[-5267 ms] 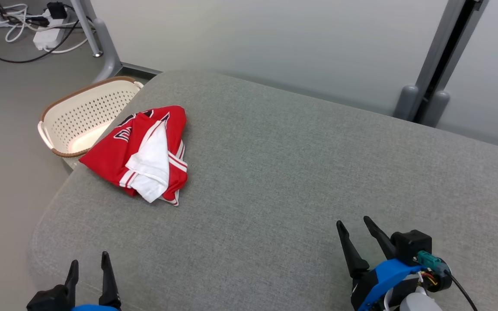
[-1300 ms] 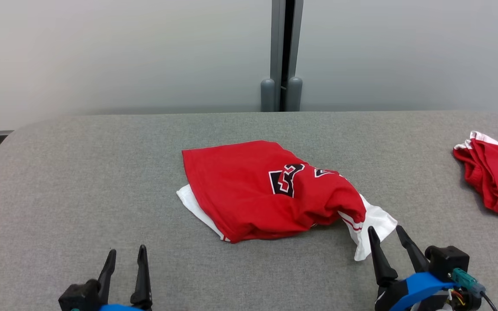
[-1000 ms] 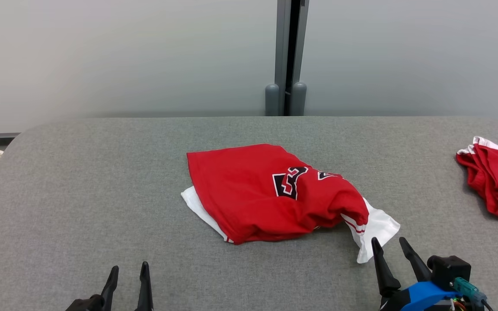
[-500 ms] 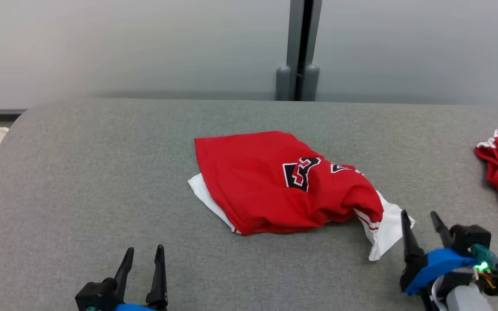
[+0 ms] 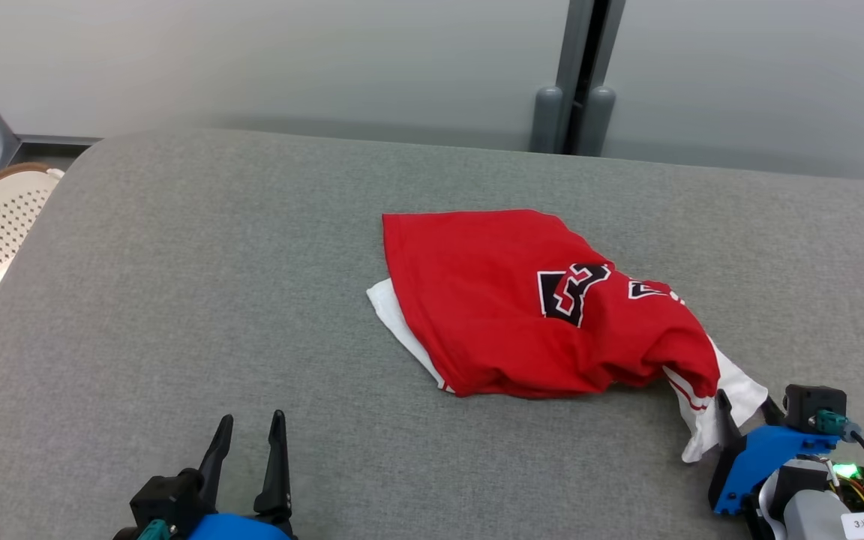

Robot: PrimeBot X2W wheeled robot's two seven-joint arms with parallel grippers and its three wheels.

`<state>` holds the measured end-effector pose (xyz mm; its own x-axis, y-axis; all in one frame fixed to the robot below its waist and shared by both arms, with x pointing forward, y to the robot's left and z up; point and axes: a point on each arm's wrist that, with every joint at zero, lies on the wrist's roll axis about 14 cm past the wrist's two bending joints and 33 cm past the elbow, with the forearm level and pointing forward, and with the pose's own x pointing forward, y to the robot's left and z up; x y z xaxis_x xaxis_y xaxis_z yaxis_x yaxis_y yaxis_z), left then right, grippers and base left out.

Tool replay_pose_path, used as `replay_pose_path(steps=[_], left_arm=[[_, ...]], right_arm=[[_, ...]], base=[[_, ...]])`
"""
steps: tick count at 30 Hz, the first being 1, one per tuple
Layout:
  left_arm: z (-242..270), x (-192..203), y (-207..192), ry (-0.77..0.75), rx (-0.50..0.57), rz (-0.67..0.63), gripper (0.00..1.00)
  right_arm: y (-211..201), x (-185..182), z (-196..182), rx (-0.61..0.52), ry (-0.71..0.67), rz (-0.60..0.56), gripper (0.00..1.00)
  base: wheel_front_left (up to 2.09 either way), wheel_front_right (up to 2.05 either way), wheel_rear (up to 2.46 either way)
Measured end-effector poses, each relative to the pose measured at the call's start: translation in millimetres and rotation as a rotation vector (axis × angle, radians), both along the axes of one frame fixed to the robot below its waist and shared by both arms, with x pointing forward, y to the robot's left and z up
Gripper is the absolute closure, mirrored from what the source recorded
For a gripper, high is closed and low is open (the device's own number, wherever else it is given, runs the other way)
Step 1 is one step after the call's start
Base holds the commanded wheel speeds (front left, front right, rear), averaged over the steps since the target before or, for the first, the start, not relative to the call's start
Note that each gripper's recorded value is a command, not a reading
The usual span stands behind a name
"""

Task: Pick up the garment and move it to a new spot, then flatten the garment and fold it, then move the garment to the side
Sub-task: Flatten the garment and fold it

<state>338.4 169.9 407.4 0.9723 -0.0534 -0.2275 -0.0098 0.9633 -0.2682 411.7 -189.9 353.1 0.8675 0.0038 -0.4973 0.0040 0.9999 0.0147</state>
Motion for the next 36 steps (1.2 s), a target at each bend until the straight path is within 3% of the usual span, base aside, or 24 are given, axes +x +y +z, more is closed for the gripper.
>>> replay_pose_path(steps=[1, 6, 9, 14, 18, 23, 29, 36], left_arm=[[0, 0, 1, 0.001, 0.0, 0.001, 0.0], [3, 4, -9, -0.011, -0.006, -0.03, 0.0], [8, 7, -17, -0.027, -0.015, -0.053, 0.0], [16, 7, -22, -0.054, -0.023, -0.066, 0.0], [17, -3, -23, -0.058, -0.026, -0.066, 0.0], [14, -18, -19, -0.047, -0.03, -0.049, 0.0], [12, -26, -13, -0.044, -0.034, -0.023, 0.0], [14, -37, -1, -0.051, -0.041, 0.023, 0.0]], right_arm=[[-1, -1, 0, 0.003, 0.003, -0.006, 1.0], [-7, -1, 9, 0.024, -0.042, -0.037, 1.0], [-1, 17, 36, 0.048, -0.131, -0.028, 1.0], [29, 74, 170, 0.184, -0.548, 0.025, 1.0], [59, 79, 277, 0.291, -0.835, 0.118, 1.0], [95, 65, 388, 0.334, -1.098, 0.284, 1.0], [145, 45, 466, 0.369, -1.254, 0.46, 1.0], [208, 29, 507, 0.387, -1.301, 0.63, 1.0]], base=[[0.0, 0.0, 0.0], [0.0, 0.0, 0.0], [0.0, 0.0, 0.0], [0.0, 0.0, 0.0], [0.0, 0.0, 0.0], [0.0, 0.0, 0.0], [0.0, 0.0, 0.0], [0.0, 0.0, 0.0]])
